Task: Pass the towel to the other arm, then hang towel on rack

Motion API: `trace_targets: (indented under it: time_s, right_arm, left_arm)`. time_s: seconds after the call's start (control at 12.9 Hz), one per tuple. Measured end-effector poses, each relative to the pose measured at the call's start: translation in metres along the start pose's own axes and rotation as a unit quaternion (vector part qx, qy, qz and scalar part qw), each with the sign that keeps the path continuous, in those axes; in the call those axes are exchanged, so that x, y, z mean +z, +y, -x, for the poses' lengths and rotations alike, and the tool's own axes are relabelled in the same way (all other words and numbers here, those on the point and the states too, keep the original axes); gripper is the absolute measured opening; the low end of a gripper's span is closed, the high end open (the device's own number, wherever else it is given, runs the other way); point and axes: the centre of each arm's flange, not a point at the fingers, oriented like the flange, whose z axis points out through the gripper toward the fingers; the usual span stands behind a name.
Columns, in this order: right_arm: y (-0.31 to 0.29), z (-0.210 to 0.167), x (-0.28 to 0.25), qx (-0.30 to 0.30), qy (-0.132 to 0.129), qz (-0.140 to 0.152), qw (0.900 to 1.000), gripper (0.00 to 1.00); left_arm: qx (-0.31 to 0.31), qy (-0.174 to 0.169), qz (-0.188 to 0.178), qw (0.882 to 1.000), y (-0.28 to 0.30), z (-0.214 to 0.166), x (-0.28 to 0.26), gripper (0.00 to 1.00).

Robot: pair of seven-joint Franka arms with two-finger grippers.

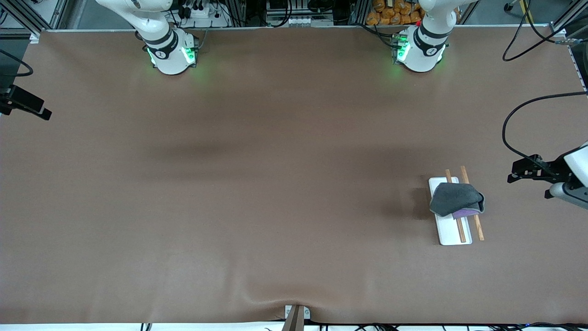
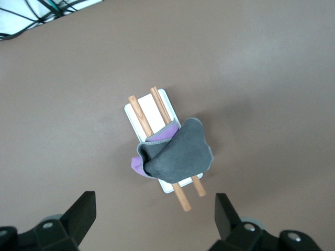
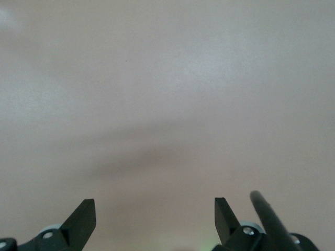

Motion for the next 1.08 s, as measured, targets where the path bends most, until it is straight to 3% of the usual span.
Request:
trace_targets:
  time_s: [0.39, 0.62, 1.08]
  right_arm:
    - [0.002, 0.000, -0.004, 0.003, 0.004, 0.000, 1.000, 1.00]
    - [0.007, 0.004, -0.011, 0.006, -0.001, 0.000, 1.000, 1.00]
    - [0.007, 0.005, -0.011, 0.006, -0.003, 0.001, 1.000, 1.00]
  left_arm:
    - [-0.111, 0.010, -0.026, 0.993, 0.065, 0.006, -0.063, 1.00]
    - [-0.156, -0.015, -0.038, 0.987, 0.111, 0.019, -0.088, 1.00]
    - [-0.188, -0.042, -0.055, 0.980, 0.110, 0.051, -0.097, 1.00]
